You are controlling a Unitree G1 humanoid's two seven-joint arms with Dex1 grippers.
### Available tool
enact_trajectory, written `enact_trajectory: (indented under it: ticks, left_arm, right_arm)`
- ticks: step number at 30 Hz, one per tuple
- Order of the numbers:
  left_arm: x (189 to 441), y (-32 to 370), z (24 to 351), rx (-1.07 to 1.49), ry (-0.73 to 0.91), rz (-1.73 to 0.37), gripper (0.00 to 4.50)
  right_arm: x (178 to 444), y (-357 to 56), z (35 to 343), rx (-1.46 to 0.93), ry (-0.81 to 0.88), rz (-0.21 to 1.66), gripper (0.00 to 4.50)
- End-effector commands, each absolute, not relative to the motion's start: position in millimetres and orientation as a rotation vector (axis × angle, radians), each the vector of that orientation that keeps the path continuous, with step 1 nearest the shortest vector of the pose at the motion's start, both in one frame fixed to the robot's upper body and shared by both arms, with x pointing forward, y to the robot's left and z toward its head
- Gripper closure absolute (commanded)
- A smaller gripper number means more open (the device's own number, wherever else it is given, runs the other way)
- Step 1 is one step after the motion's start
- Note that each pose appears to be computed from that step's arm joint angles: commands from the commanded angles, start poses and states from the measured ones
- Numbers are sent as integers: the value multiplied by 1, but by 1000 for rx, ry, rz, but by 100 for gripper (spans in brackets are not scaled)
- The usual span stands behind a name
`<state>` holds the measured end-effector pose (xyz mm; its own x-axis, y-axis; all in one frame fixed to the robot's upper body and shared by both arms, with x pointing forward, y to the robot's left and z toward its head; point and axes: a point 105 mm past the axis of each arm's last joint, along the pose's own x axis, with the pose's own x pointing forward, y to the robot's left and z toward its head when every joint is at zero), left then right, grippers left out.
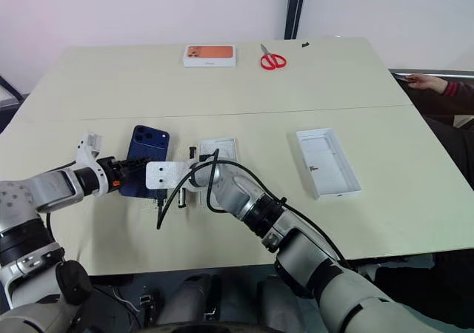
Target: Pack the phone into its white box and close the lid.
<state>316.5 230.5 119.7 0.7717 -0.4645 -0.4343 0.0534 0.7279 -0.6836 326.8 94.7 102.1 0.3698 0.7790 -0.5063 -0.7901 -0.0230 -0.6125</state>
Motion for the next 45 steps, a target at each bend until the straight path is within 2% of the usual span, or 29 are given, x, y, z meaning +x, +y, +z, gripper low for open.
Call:
enact_trajectory:
  ticks: [1,6,14,23,31,34,36,40,45]
  left_arm:
    - [314,234,118,-709,639,-280,278]
    - [312,234,119,-713,636,-285,278]
    - [303,233,107,-637,700,-268,278]
    - [307,239,114,-763,637,-256,278]
    - [304,239,111,-773,646,-243,278]
    - [303,242,111,-756,649,-227,360]
    - [302,242,113,-764,636,-236,445]
    - [301,239,124,-732,599,-268,448]
    - [302,229,147,-671,504,-333,448]
  right_arm:
    - [321,99,123,-977,-62,1258,450]
    - [320,89,134,-968,-77,1246,450]
    - [318,86,131,-961,-64,1240,450]
    - [313,87,133,-957,-73,1251,450]
    - [313,87,133,-953,-71,1253,450]
    - [313,86,134,-958,-76,1250,450]
    - [313,84,136,-959,-79,1247,450]
    - [315,76,142,-953,-84,1229,450]
    - [317,56,165,-889,-101,1201,450]
